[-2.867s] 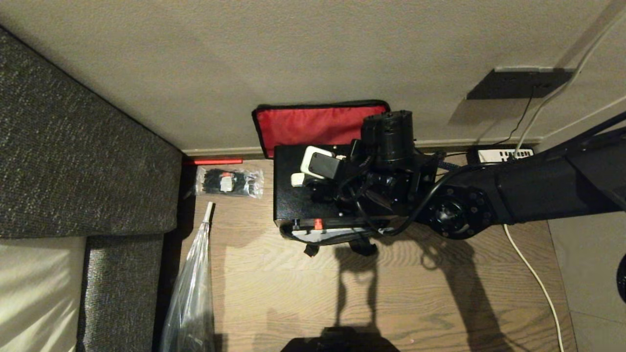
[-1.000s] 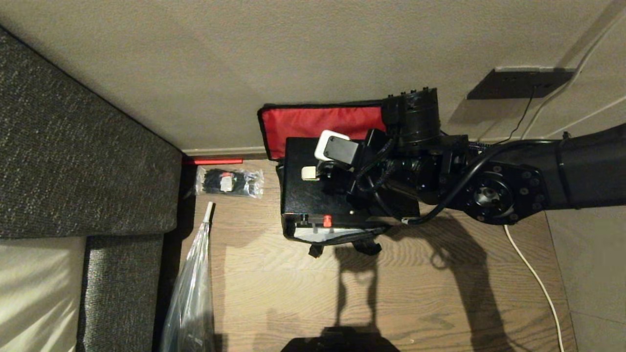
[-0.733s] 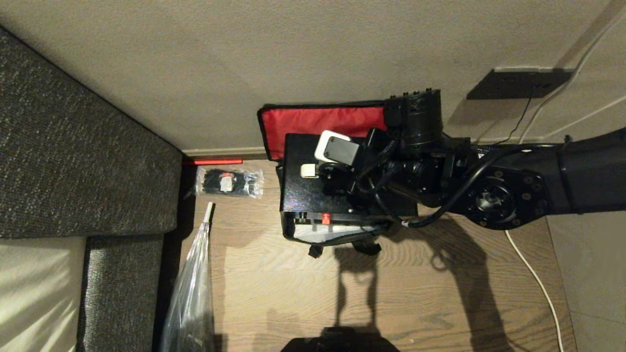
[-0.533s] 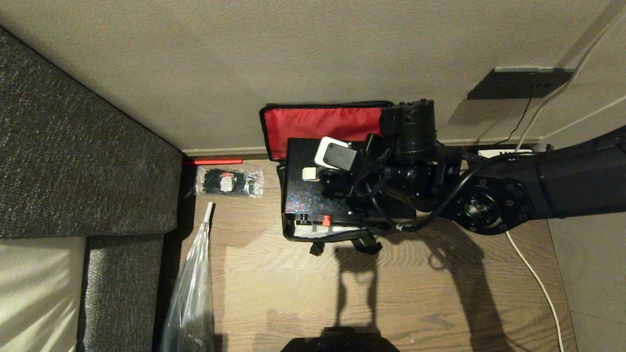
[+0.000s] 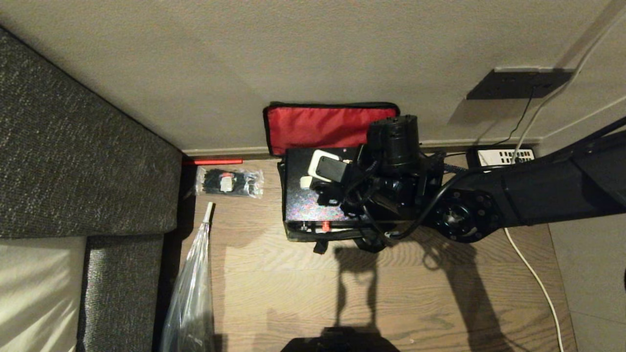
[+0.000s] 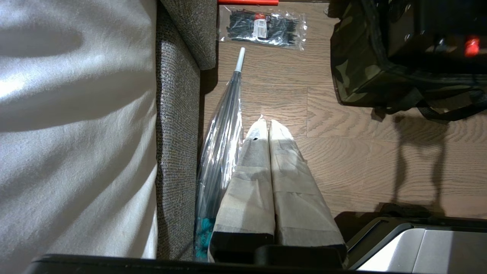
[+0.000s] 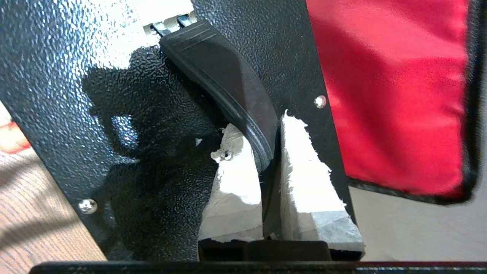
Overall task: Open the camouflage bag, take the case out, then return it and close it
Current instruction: Place the black box back
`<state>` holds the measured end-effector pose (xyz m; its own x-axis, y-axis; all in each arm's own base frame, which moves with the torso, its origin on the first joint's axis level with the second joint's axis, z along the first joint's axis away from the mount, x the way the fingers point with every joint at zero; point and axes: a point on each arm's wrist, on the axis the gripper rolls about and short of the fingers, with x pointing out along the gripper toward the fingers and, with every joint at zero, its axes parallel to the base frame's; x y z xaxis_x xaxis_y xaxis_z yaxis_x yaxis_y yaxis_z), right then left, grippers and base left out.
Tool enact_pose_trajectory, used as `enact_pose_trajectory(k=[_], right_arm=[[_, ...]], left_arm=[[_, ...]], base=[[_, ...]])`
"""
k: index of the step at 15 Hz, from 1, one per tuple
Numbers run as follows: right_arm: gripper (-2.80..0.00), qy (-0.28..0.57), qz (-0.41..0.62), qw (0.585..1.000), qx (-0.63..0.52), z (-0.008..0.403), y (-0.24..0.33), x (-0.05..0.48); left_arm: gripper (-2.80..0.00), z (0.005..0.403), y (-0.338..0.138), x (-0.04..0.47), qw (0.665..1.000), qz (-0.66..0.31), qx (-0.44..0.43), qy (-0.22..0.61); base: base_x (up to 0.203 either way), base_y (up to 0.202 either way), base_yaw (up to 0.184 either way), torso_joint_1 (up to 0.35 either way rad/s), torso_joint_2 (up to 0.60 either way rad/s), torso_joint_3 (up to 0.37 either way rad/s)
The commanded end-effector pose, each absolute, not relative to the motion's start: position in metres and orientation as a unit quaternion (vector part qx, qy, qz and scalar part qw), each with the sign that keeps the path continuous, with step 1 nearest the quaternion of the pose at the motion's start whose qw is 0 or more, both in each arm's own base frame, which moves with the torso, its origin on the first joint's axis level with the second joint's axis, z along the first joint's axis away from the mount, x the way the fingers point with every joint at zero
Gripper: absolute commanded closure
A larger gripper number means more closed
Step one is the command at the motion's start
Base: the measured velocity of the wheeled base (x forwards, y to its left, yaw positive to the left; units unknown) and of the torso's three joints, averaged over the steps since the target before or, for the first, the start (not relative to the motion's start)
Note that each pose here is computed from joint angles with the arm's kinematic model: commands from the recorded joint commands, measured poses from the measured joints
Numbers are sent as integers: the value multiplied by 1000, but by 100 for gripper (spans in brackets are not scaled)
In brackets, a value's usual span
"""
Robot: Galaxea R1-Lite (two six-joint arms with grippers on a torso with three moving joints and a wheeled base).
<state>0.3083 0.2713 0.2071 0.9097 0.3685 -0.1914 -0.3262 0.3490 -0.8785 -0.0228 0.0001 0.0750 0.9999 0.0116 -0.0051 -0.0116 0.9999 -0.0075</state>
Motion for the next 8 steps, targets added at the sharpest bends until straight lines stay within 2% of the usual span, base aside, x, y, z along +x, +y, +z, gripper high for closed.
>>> enact_pose_trajectory(k=[1,8], right_arm=[[0,-9,216,815,-538,194,276,314],[0,-5,224,812,-538,185,285,318]], left_arm=[[0,74,0,-23,1000,6,-5,3],[0,74,0,-23,1000,6,-4,3]], base=[[0,0,0,0,0,0],[0,0,0,0,0,0]])
